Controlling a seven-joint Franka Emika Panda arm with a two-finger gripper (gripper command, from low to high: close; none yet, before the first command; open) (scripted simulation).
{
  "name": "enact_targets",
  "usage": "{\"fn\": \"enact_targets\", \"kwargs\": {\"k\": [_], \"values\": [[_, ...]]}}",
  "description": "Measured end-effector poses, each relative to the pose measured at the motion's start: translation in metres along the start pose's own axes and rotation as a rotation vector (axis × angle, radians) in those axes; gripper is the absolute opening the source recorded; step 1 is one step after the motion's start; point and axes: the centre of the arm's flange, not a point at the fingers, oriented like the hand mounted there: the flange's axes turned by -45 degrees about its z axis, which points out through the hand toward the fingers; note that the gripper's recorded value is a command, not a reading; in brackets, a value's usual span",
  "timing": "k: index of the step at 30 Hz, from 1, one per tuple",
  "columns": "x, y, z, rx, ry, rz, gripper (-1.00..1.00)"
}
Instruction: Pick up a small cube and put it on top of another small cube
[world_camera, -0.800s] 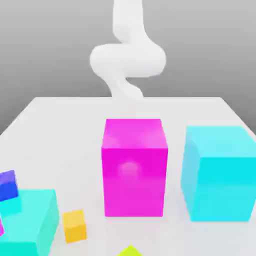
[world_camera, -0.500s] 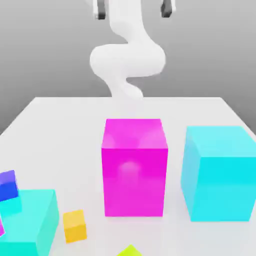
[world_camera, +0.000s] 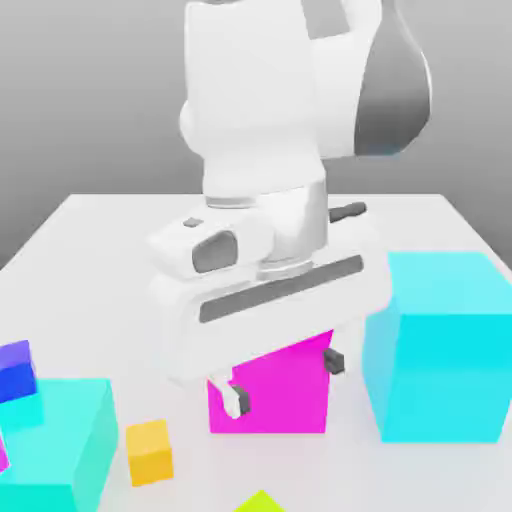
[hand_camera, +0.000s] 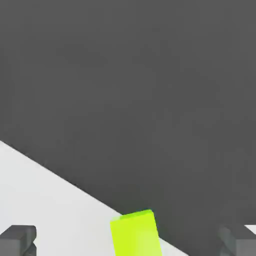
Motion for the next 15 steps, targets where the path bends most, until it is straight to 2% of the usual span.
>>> {"fn": "enact_targets", "kwargs": {"k": [6, 10, 11, 15], "values": [[-0.024, 0.003, 0.092, 0.002, -0.146, -0.127, 0.00], [-0.035, 0.004, 0.151, 0.001, -0.167, -0.147, 0.00], [-0.037, 0.004, 0.162, 0.001, -0.167, -0.147, -1.00], [-0.038, 0.004, 0.162, 0.003, -0.168, -0.147, -1.00]]}}
